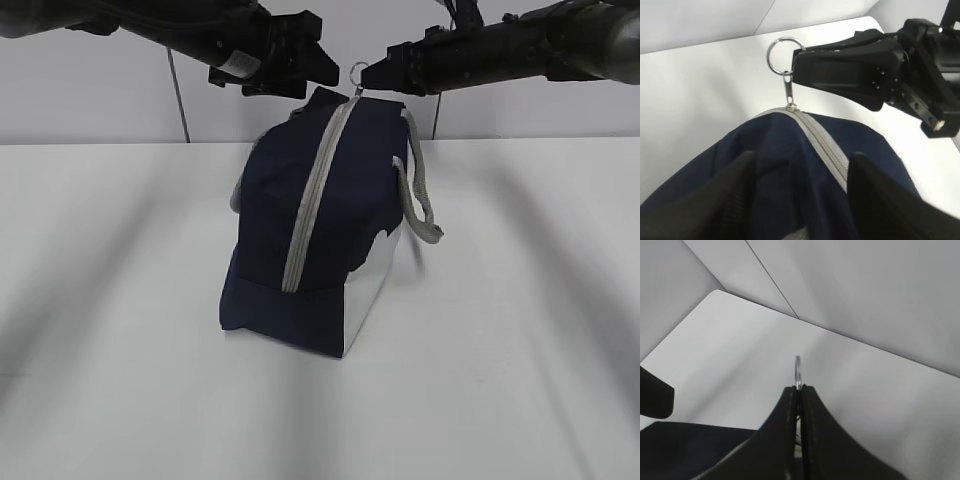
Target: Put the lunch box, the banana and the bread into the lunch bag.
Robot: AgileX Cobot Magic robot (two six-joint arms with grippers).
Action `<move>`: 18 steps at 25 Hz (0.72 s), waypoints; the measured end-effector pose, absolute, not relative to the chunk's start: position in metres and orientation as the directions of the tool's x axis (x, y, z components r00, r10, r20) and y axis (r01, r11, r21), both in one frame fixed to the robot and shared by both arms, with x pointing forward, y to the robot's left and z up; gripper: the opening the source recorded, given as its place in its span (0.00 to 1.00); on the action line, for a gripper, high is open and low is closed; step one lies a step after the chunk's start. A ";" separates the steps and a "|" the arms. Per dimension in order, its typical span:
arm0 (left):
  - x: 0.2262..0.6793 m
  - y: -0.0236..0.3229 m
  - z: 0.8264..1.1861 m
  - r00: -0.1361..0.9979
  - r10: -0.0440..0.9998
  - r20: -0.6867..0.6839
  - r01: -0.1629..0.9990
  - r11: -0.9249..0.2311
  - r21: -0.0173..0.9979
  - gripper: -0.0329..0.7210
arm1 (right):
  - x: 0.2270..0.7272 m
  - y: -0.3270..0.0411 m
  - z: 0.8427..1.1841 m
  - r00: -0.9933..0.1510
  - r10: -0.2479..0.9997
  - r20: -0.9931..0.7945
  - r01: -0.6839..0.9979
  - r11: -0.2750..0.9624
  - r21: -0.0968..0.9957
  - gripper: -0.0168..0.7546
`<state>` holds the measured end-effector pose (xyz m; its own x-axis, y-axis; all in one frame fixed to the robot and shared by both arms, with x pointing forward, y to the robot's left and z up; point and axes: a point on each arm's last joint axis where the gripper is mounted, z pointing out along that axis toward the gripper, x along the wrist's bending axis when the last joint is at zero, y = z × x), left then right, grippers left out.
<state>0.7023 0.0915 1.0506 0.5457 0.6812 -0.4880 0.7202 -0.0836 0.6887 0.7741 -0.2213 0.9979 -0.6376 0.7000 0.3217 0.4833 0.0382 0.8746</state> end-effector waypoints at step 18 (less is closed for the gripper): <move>0.703 0.083 1.040 0.544 0.685 -0.485 0.723 -0.089 0.685 0.40 | 0.774 -0.221 0.998 -0.635 0.700 0.327 0.487 0.034 0.873 0.00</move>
<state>0.7035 0.0828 1.0402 0.5440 0.6848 -0.4850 0.7229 -0.0890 0.6852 0.7741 -0.2213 0.9979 -0.6349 0.7002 0.3265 0.4868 0.0344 0.8728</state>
